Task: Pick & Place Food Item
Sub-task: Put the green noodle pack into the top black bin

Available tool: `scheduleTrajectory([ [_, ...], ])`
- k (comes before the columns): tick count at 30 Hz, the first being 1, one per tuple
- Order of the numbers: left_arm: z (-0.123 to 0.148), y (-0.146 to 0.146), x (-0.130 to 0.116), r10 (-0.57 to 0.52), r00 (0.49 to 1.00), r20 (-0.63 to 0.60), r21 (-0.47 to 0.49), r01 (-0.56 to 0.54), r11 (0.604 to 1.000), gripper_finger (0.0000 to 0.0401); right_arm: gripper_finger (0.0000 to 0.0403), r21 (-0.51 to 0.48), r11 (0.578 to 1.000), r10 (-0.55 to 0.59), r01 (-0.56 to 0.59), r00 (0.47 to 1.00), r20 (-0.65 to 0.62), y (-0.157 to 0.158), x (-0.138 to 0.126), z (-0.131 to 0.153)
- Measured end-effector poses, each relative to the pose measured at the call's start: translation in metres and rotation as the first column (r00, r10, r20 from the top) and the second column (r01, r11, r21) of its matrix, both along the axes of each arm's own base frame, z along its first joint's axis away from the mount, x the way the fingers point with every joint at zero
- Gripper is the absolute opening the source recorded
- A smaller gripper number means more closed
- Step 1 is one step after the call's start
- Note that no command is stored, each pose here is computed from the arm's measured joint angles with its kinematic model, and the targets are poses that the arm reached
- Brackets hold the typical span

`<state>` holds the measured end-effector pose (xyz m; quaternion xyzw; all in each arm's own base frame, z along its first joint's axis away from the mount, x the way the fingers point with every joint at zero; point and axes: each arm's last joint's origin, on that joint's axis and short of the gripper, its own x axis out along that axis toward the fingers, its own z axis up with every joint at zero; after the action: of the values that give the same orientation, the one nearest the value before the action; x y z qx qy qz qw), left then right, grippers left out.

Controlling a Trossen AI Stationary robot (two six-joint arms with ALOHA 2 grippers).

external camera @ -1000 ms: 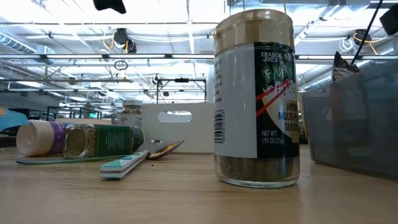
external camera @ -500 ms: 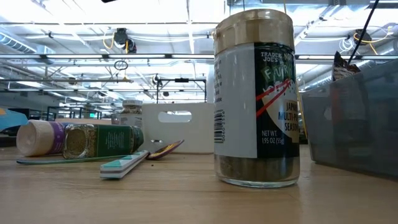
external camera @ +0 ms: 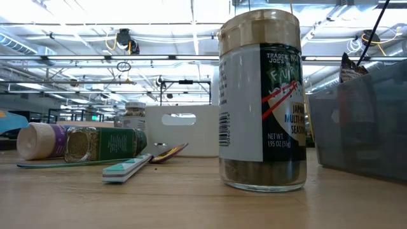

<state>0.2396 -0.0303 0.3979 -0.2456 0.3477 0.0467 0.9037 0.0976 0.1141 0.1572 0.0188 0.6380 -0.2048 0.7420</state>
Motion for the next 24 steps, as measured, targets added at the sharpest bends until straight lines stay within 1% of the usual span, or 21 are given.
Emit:
scheduleTrajectory([
  [5, 0.000, 0.000, 0.000, 0.004, 1.000, 0.001, -0.003, -0.004, 1.000, 0.0255, 0.0212, -0.057, 0.998, -0.010, 0.014, 0.998, 0.055, -0.005, 0.003, -0.002],
  [7, 0.001, 0.000, 0.001, 0.004, 1.000, 0.009, -0.004, -0.004, 1.000, 0.0255, 0.0211, -0.094, 0.995, -0.010, 0.015, 0.999, 0.048, -0.011, 0.002, -0.004],
  [9, 0.002, 0.000, 0.001, 0.004, 1.000, 0.021, -0.006, -0.004, 1.000, 0.0255, 0.0205, -0.097, 0.995, -0.017, 0.021, 0.999, 0.044, -0.013, 0.003, -0.008],
  [12, 0.003, 0.000, 0.002, 0.005, 0.999, 0.035, -0.008, -0.004, 1.000, 0.0255, 0.0186, -0.082, 0.996, -0.025, 0.028, 0.999, 0.035, -0.016, 0.004, -0.012],
  [17, 0.003, 0.000, 0.002, 0.007, 0.999, 0.036, -0.011, -0.007, 1.000, 0.0255, 0.0130, -0.079, 0.996, -0.033, 0.035, 0.999, 0.029, -0.018, 0.006, -0.013],
  [20, 0.003, 0.000, 0.002, 0.007, 0.999, 0.036, -0.011, -0.006, 1.000, 0.0255, 0.0085, -0.078, 0.997, -0.021, 0.023, 1.000, 0.022, -0.018, 0.006, -0.013],
  [24, 0.003, 0.000, 0.002, 0.006, 0.999, 0.036, -0.010, -0.006, 1.000, 0.0255, 0.0017, -0.053, 0.998, -0.023, 0.023, 1.000, -0.003, -0.017, 0.005, -0.013],
])
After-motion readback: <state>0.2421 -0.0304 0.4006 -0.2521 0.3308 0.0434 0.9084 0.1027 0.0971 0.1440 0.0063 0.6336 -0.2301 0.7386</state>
